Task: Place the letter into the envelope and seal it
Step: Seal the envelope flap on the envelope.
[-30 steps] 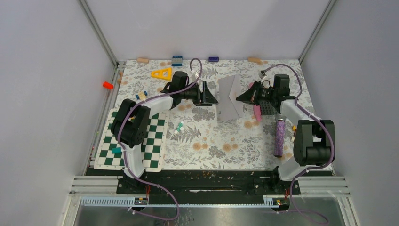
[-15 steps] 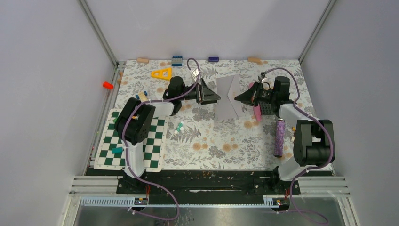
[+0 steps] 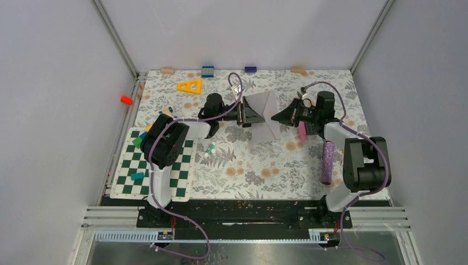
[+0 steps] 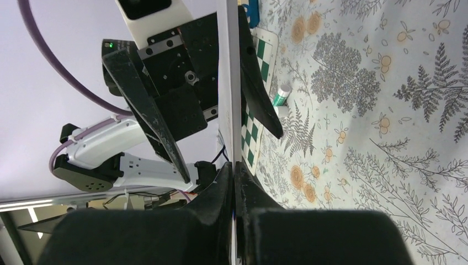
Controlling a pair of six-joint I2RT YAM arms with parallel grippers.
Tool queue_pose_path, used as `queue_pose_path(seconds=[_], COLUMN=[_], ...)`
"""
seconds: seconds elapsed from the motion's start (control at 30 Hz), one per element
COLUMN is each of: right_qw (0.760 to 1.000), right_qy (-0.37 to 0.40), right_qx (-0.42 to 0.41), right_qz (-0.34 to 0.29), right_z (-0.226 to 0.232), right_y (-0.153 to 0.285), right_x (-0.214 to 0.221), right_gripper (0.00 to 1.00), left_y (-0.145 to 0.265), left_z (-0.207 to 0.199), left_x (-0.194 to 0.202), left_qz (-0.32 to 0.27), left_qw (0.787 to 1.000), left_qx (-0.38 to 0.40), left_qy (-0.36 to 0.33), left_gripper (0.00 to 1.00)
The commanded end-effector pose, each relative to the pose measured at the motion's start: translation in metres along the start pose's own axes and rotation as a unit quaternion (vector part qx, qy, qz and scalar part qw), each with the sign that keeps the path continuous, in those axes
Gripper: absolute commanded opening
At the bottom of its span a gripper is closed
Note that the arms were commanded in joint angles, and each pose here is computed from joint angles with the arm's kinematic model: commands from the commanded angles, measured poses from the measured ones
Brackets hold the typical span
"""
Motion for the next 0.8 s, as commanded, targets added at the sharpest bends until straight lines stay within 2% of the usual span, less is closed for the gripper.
queue_pose_path(seconds=[0.0, 0.2, 0.6, 0.7, 0.77], right_qw=[1.0, 0.999, 0.999, 0.999, 0.999], right_qy=[0.017, 0.017, 0.025, 0.025, 0.025], right_qx=[0.0, 0.014, 0.017, 0.016, 0.016], right_qz=[0.024, 0.03, 0.04, 0.04, 0.04], right_z=[-0.0032, -0.0102, -0.0084, -0.0084, -0.0079], right_y=[-0.0039, -0.0049, -0.0101, -0.0103, -0.0104], right_x=[0.0068, 0.0093, 0.0143, 0.0141, 0.0136], right_gripper=[0.0, 0.0, 0.0, 0.0, 0.0], left_y=[-0.0036, -0.0053, -0.0074, -0.0078, -0.0078], left_z=[-0.0144, -0.0133, -0.0064, -0.0054, -0.0045], left_x=[-0.0166, -0.0185, -0.0159, -0.0157, -0.0152], left_qz=[-0.007, -0.008, 0.001, 0.002, 0.003], left_qw=[0.998, 0.998, 0.999, 0.999, 0.999], left_qx=[0.035, 0.041, 0.036, 0.035, 0.035], left_qy=[-0.046, -0.039, -0.03, -0.028, -0.026], left_gripper=[0.76, 0.62, 0.45, 0.28, 0.12])
Point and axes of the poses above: each gripper's point midway between its finger pads, its own y axis back along the fingers, its own z axis along the line the jaws close on, x = y × z, the point moved 9 cm from there along y, back along the fingers, and after that the axes turned 9 degrees about -y, right-handed, at the moved point
